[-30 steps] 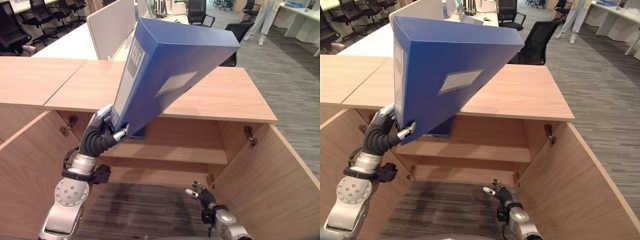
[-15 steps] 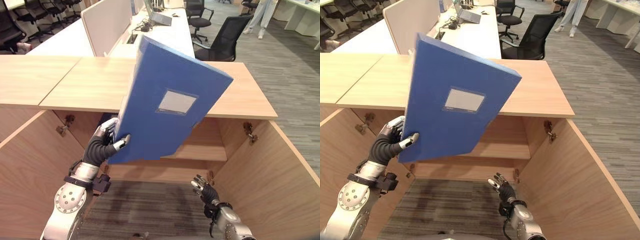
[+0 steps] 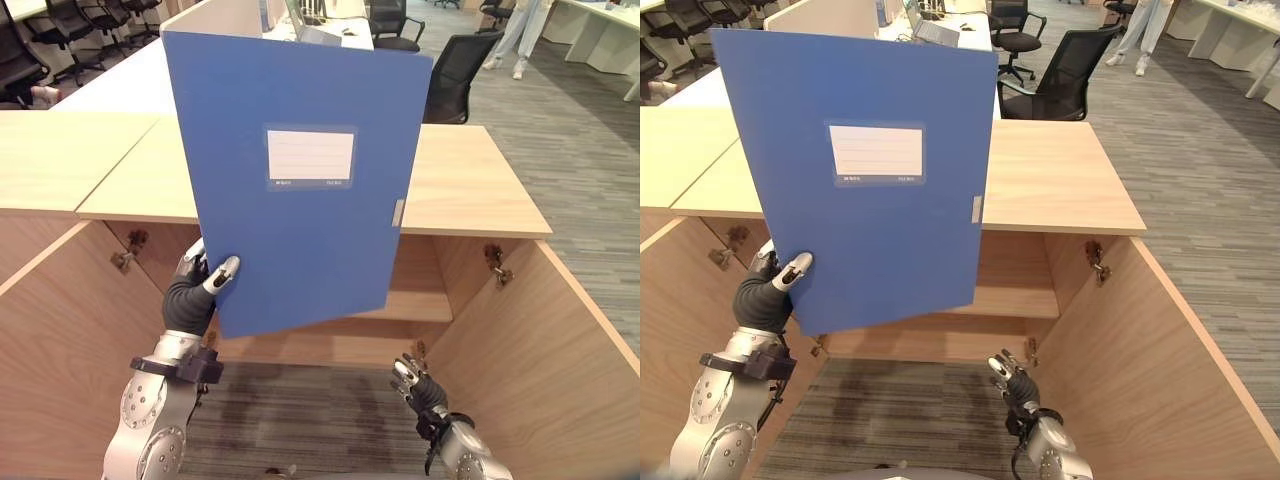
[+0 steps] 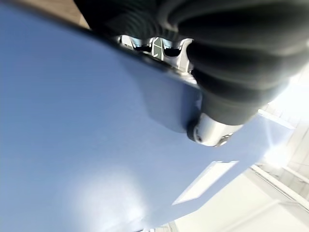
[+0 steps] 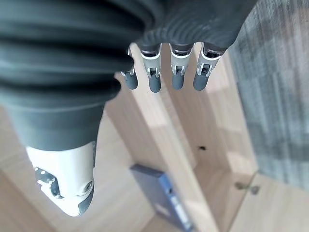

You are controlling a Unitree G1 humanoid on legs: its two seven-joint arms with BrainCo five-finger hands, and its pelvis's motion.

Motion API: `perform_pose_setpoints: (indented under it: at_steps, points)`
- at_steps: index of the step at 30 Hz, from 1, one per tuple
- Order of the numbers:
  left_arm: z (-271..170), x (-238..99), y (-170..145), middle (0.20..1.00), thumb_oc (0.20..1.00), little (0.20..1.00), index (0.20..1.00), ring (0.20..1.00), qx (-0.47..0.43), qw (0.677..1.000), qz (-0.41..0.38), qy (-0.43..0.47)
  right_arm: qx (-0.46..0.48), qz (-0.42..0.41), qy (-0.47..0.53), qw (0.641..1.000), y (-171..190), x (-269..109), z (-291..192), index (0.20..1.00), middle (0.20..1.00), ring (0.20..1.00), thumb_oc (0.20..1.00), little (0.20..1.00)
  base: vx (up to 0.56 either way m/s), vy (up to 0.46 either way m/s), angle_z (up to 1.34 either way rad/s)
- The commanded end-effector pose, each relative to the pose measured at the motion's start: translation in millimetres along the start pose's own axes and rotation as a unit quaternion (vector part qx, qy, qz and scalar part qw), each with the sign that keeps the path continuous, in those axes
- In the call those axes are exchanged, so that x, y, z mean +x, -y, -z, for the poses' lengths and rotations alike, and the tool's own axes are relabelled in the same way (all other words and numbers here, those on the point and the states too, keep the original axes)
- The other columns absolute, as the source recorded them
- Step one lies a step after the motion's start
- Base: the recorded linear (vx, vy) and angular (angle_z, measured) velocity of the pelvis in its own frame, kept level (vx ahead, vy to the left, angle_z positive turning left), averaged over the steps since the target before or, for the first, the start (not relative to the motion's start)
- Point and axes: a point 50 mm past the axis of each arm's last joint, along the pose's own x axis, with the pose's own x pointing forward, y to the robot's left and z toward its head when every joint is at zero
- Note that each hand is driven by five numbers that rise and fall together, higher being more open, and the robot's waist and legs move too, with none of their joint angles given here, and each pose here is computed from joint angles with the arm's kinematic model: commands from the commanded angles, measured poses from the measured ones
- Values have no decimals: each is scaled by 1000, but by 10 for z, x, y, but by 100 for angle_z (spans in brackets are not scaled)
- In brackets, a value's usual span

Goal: Put the empty folder in the office cabinet

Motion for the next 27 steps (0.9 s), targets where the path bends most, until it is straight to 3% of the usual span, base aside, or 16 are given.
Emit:
perform_pose_setpoints:
  at_steps: [1, 12, 22, 27]
  points:
    - [-147, -45, -62, 200, 200, 200, 200, 200, 37, 999, -11, 37, 30, -50, 79, 995, -135, 33, -346, 1000, 1000, 1000, 1000, 1000, 0, 0, 0]
    - [122, -283, -363, 200, 200, 200, 200, 200, 112, 990, -51, -62, -78, -165, 227, 957, -407, -183, -1237, 1000, 1000, 1000, 1000, 1000, 0, 0, 0]
    - [171, -200, -301, 200, 200, 200, 200, 200, 83, 995, -27, -57, -137, -218, 214, 942, -578, -176, -1326, 1000, 1000, 1000, 1000, 1000, 0, 0, 0]
    - [126, -17, -105, 200, 200, 200, 200, 200, 60, 996, 47, -36, -190, -216, 175, 942, -593, -56, -1279, 1000, 1000, 1000, 1000, 1000, 0, 0, 0]
